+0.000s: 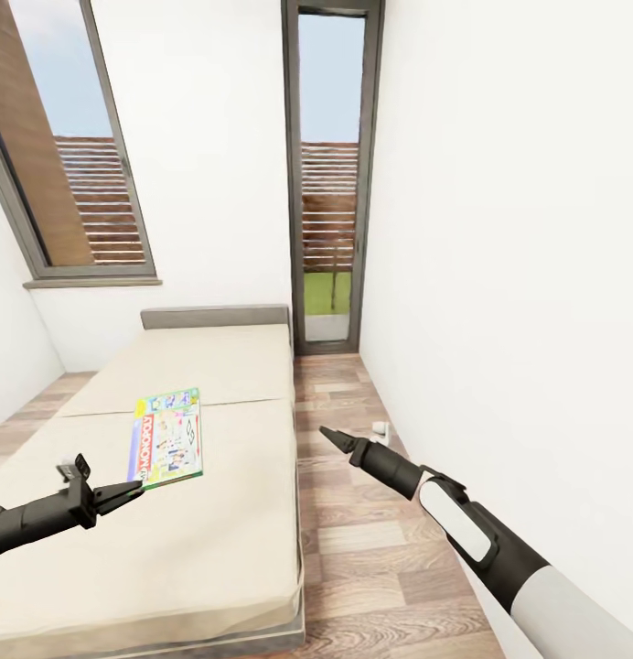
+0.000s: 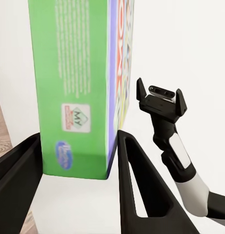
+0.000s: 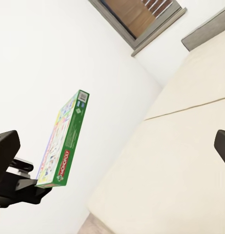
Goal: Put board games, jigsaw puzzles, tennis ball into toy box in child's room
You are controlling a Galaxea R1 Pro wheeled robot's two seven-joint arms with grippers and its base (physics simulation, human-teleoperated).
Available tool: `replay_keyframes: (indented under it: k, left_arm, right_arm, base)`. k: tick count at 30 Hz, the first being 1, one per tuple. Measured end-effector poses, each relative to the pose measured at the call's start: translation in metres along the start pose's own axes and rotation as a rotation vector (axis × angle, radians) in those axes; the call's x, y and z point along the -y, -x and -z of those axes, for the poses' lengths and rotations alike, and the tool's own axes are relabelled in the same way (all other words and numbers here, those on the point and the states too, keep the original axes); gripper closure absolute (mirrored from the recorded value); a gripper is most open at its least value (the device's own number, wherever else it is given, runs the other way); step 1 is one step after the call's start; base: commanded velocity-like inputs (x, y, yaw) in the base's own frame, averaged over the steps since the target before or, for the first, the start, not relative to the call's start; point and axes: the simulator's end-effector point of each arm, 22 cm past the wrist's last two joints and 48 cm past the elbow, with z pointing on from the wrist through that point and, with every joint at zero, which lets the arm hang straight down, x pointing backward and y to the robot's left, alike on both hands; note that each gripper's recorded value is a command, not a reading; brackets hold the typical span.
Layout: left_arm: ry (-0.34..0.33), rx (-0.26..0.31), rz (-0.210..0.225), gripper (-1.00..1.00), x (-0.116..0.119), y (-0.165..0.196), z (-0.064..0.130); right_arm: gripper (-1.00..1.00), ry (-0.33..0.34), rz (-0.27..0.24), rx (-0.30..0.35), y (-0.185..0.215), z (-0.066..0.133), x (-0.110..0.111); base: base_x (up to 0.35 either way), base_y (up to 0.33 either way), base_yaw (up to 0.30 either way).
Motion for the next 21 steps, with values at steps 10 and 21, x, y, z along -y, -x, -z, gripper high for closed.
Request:
replay_keyframes:
  k: [10,21]
  left_arm:
    - [-0.002,0.001,0.000,1.00,0.000,0.000,0.000]
    - [-0.016,0.011,0.007,1.00,0.011,0.005,0.003]
  right_arm:
    - [-1.00,-0.003,0.001,0.001,0.000,-0.001,0.000]
    - [-1.00,-0.008,-0.001,0.000,0.005,-0.001,-0.004]
  base:
    - [-0.011,0.016,0.000]
    - [-0.008,0.005,0.149]
